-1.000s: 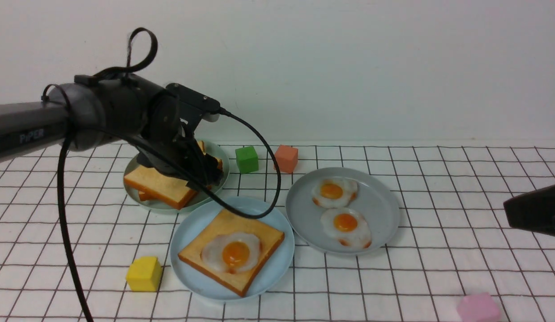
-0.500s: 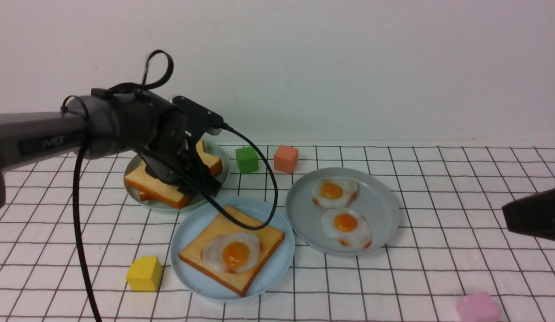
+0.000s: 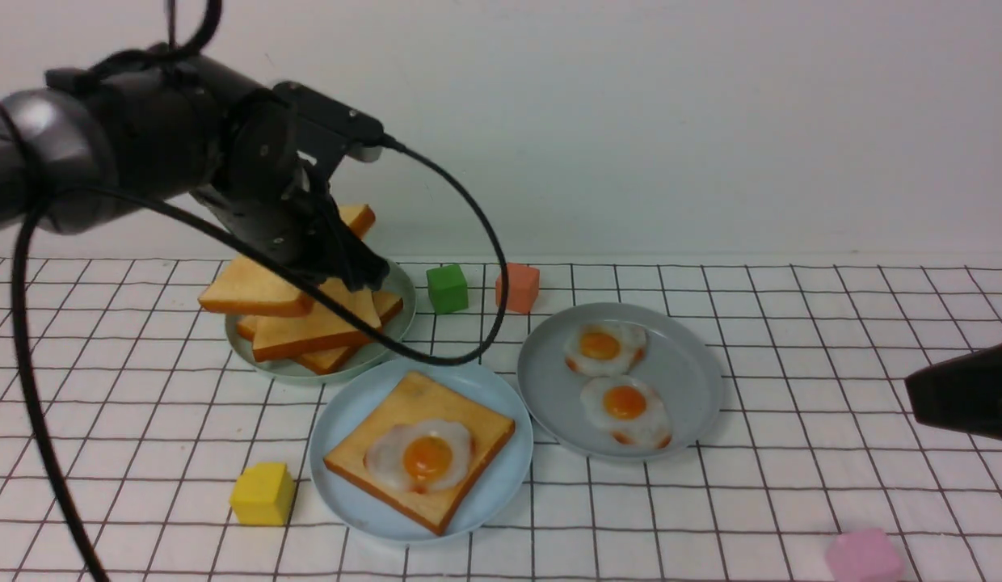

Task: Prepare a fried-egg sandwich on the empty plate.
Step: Use the left arm to place a slice of bread on the fried egg in the middle

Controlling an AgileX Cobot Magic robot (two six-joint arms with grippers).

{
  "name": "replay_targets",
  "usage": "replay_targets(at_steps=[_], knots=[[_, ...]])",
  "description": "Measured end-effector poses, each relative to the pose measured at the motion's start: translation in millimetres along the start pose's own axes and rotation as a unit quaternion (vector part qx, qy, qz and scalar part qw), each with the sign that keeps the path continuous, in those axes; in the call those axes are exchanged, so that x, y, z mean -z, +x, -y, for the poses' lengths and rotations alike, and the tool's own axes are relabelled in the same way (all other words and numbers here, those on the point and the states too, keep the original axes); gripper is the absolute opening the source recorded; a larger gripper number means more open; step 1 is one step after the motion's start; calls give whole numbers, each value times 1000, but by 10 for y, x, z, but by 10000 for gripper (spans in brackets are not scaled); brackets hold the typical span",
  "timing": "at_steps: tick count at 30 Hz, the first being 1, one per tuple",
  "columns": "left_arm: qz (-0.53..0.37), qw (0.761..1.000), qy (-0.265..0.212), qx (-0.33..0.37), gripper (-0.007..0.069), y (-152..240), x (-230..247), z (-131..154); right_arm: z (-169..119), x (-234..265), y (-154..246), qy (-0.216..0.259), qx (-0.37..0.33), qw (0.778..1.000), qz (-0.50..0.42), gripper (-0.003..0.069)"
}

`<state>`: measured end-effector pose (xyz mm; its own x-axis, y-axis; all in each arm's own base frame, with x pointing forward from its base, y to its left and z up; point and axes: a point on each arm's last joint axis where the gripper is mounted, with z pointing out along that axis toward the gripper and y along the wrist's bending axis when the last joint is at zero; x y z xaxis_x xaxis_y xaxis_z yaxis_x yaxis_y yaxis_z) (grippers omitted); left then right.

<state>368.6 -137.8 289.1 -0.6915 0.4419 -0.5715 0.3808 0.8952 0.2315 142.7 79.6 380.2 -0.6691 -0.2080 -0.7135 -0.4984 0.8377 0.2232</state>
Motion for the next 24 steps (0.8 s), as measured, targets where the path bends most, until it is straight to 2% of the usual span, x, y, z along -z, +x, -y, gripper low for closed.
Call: replay_targets(at_steps=[4,6,9,18,24], knots=[[-9,999,31,-25,60,105,187,408,0,0,0,0,0,1000,0,36],[-36,997,53,-51,60,289,136,733,0,0,0,0,0,1000,0,39],[-59,993,63,-82,60,475,-8,948,0,0,1,0,0,1000,-1,41],[-59,991,64,-102,60,547,-262,1086,-2,0,12,-1,0,1000,-7,48],[-65,991,74,-91,60,567,-300,1122,-3,0,16,-1,0,1000,-9,52]])
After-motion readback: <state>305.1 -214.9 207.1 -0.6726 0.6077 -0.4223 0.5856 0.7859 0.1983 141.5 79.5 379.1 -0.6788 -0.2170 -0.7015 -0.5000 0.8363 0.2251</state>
